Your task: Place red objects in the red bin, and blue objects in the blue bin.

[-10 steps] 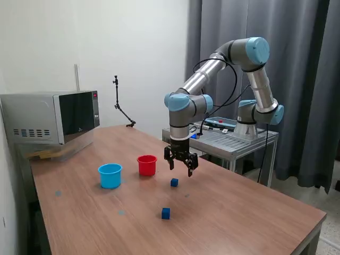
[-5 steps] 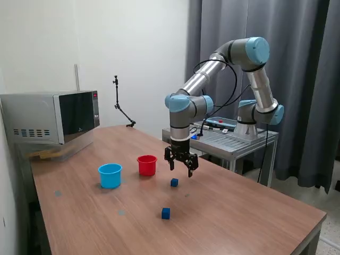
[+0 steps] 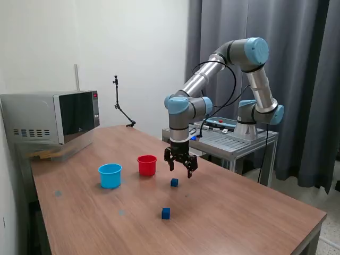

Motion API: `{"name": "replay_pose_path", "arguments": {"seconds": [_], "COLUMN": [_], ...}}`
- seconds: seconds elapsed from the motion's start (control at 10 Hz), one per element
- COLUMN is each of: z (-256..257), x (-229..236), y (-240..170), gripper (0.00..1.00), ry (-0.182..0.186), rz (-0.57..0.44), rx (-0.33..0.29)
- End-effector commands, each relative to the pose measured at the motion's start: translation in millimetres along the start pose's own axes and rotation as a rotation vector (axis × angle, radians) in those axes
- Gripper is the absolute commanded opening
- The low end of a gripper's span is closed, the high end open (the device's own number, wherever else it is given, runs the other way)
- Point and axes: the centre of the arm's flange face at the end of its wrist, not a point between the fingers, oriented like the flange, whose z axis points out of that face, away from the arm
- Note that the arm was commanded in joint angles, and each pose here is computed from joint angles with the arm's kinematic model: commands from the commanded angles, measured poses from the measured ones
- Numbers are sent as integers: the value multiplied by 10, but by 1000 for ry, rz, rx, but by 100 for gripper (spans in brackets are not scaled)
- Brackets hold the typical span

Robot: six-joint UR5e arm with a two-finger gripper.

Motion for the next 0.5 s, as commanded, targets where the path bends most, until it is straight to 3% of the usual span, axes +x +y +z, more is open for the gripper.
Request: {"name": "replay_pose_path", "arguments": {"seconds": [0.0,0.4], "z": [32,167], "x": [1,-8], "y": [23,49], "gripper": [100,100], "ry": [0,5], "rz": [1,2], "rx": [2,20]}}
